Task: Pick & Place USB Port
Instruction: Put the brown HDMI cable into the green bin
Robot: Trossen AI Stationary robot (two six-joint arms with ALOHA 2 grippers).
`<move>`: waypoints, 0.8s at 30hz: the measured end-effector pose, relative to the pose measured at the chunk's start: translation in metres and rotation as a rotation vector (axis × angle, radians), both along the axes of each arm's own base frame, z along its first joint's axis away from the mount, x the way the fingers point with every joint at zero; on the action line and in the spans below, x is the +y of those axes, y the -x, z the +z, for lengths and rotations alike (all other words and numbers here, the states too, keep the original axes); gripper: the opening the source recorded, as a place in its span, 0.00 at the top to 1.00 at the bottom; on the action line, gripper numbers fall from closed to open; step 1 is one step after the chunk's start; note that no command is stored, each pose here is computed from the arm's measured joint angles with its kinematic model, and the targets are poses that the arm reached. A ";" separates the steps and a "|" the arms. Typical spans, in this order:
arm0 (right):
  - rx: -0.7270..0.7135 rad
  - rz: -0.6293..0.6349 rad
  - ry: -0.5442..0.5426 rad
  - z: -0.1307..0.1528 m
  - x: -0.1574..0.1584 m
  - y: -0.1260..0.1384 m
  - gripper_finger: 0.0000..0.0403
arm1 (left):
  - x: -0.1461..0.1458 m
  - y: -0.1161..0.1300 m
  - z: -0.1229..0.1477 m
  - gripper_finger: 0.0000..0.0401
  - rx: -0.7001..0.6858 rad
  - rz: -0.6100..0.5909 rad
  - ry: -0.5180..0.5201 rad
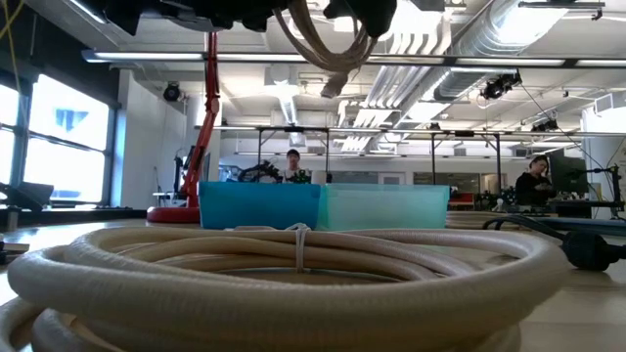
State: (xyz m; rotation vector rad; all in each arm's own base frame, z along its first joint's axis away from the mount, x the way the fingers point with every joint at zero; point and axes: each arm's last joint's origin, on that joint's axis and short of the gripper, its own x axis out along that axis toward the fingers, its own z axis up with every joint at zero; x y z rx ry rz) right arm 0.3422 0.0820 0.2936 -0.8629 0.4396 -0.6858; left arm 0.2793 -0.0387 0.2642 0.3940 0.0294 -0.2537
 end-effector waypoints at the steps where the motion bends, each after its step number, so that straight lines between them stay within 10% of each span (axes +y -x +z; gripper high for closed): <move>1: 0.008 0.003 0.007 0.000 0.000 0.000 0.79 | 0.000 0.000 0.000 0.93 0.000 0.002 0.000; 3: 0.001 -0.001 0.009 0.001 0.000 0.000 0.92 | 0.000 0.000 -0.002 0.93 0.018 0.000 -0.006; 11: 0.075 -0.088 0.102 0.002 0.002 0.003 0.94 | 0.002 0.000 -0.005 0.65 0.063 0.064 0.017; 24: 0.126 -0.207 0.171 0.008 0.030 0.024 0.94 | 0.022 0.011 -0.032 0.50 0.331 0.697 -0.256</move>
